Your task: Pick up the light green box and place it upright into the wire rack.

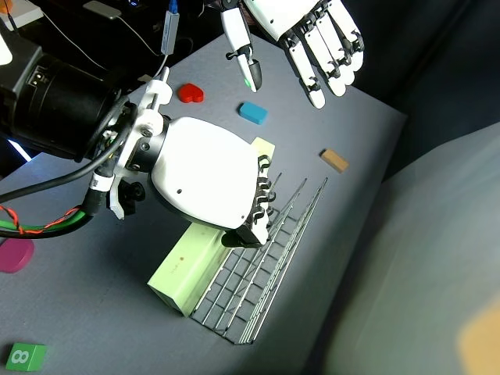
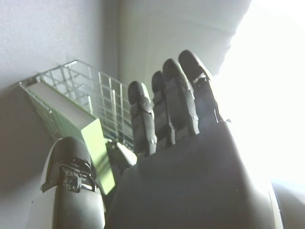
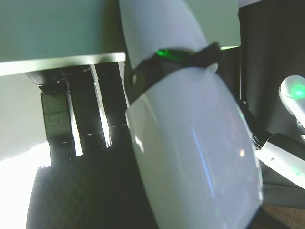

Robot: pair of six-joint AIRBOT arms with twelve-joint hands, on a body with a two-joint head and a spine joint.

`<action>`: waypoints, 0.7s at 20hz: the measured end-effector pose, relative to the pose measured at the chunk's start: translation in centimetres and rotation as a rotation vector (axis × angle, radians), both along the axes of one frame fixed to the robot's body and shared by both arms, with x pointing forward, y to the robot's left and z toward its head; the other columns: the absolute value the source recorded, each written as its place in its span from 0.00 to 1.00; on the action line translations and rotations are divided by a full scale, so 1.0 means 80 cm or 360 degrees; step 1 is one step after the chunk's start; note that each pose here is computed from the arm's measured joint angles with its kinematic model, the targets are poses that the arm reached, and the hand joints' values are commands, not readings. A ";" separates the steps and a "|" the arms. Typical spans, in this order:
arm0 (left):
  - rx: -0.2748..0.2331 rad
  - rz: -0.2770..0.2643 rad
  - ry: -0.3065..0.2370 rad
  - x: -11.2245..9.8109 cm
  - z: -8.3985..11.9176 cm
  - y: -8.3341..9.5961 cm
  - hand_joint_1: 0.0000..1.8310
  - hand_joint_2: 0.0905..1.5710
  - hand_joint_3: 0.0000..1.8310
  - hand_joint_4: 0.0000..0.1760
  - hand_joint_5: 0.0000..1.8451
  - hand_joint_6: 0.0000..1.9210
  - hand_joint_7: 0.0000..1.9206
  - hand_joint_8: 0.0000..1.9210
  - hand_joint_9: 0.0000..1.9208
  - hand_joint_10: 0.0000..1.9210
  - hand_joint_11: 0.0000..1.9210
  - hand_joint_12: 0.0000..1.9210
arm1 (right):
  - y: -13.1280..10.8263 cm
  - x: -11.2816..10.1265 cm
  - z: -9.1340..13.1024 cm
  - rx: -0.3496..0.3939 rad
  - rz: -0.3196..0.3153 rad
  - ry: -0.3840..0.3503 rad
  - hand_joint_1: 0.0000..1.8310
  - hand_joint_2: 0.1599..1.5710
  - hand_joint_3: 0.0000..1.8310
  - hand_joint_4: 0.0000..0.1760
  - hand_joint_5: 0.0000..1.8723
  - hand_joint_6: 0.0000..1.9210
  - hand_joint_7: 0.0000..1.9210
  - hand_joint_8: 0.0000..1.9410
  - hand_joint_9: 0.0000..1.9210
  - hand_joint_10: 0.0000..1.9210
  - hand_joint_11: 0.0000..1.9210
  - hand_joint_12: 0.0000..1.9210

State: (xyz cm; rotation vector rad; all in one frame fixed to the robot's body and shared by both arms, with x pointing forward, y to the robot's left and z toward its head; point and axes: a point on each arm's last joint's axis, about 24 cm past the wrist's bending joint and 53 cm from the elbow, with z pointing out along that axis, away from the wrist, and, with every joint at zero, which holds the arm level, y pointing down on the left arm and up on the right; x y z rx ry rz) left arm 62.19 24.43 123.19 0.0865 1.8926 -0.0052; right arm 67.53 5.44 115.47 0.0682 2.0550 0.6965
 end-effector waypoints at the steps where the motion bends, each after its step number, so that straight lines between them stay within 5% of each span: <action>1: 0.0000 0.0000 0.0001 0.000 0.000 0.000 0.11 0.79 0.00 0.14 0.22 0.00 0.13 0.00 0.14 0.00 0.00 0.38 | 0.000 0.000 0.000 -0.0001 -0.0001 0.0000 0.74 0.72 0.00 0.00 0.45 0.55 0.45 0.61 0.42 0.76 0.34 0.81; 2: 0.0001 0.0001 0.0001 0.000 0.000 0.000 0.12 0.78 0.00 0.14 0.22 0.00 0.13 0.00 0.14 0.00 0.00 0.38 | 0.000 0.000 0.000 -0.0001 -0.0001 0.0000 0.74 0.73 0.00 0.00 0.41 0.58 0.43 0.63 0.40 0.78 0.32 0.81; 3: 0.0001 0.0003 0.0001 0.000 0.000 0.001 0.12 0.78 0.00 0.14 0.22 0.00 0.13 0.00 0.14 0.00 0.00 0.38 | 0.000 0.000 0.000 0.0000 -0.0001 0.0001 0.66 0.74 0.00 0.00 0.41 0.62 0.44 0.67 0.32 0.64 0.27 0.81; 4: 0.0001 0.0004 0.0002 0.000 0.000 0.001 0.12 0.78 0.00 0.14 0.22 0.00 0.13 0.00 0.13 0.00 0.00 0.37 | 0.000 0.000 0.000 0.0000 -0.0001 0.0001 0.61 0.70 0.00 0.00 0.36 0.32 0.37 0.40 0.28 0.53 0.22 0.81; 6: 0.0002 0.0005 0.0002 0.000 0.000 0.001 0.12 0.78 0.00 0.15 0.21 0.00 0.13 0.00 0.13 0.00 0.00 0.36 | 0.000 0.000 0.000 0.0000 0.0000 0.0000 0.56 0.67 0.00 0.00 0.35 0.05 0.37 0.13 0.25 0.40 0.18 0.79; 9: 0.0001 0.0005 0.0002 0.000 0.000 0.001 0.12 0.78 0.00 0.15 0.21 0.00 0.13 0.00 0.13 0.00 0.00 0.36 | 0.000 0.000 0.000 -0.0002 0.0005 -0.0002 0.52 0.65 0.00 0.00 0.31 0.00 0.35 0.02 0.23 0.27 0.12 0.74; 14: -0.0009 0.0005 0.0008 -0.001 -0.001 0.000 0.12 0.78 0.00 0.15 0.21 0.00 0.13 0.00 0.13 0.00 0.00 0.36 | -0.007 -0.001 0.010 -0.0013 0.0009 -0.0025 0.46 0.61 0.00 0.00 0.24 0.00 0.30 0.00 0.24 0.08 0.07 0.69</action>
